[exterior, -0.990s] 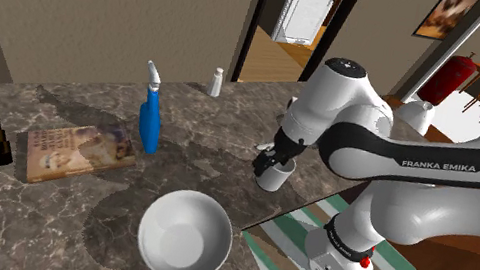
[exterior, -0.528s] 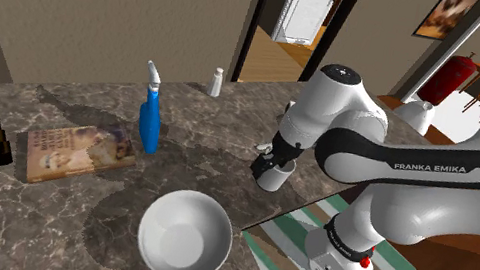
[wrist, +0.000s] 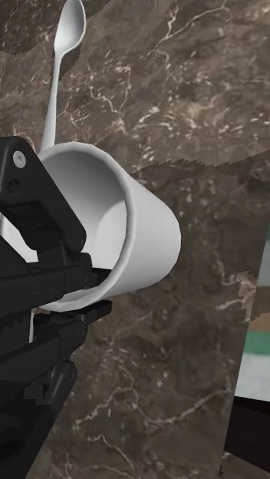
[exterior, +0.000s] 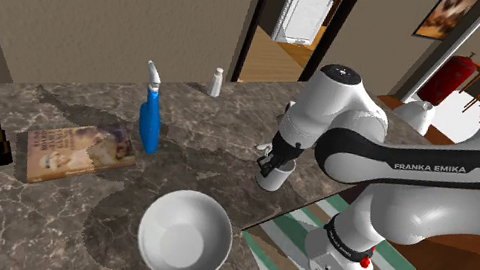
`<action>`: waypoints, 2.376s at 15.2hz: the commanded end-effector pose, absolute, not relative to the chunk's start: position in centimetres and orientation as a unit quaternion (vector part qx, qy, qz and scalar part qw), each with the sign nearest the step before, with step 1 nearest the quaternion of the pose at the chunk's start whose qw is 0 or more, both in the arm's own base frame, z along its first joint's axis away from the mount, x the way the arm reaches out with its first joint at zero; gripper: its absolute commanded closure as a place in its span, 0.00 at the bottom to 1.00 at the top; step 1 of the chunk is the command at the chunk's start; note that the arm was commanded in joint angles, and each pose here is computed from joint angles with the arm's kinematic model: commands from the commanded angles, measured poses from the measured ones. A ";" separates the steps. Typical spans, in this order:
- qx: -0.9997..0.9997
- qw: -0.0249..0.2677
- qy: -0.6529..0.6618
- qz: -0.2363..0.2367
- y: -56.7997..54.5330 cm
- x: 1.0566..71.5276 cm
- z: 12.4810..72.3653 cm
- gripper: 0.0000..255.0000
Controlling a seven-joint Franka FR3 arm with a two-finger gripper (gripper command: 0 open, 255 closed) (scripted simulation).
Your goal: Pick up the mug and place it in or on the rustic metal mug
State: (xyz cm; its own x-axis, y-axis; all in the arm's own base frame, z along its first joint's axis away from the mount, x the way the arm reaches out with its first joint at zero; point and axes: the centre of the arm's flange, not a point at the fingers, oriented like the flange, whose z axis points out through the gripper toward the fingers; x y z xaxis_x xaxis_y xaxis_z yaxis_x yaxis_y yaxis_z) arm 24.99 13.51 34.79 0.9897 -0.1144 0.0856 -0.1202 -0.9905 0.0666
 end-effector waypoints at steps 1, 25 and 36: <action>0.997 0.036 -0.059 0.041 13.5 25.0 34.8 1.00; 0.997 0.036 -0.059 0.041 13.5 25.0 45.9 1.00; 0.997 0.036 -0.059 0.041 13.5 25.0 51.7 1.00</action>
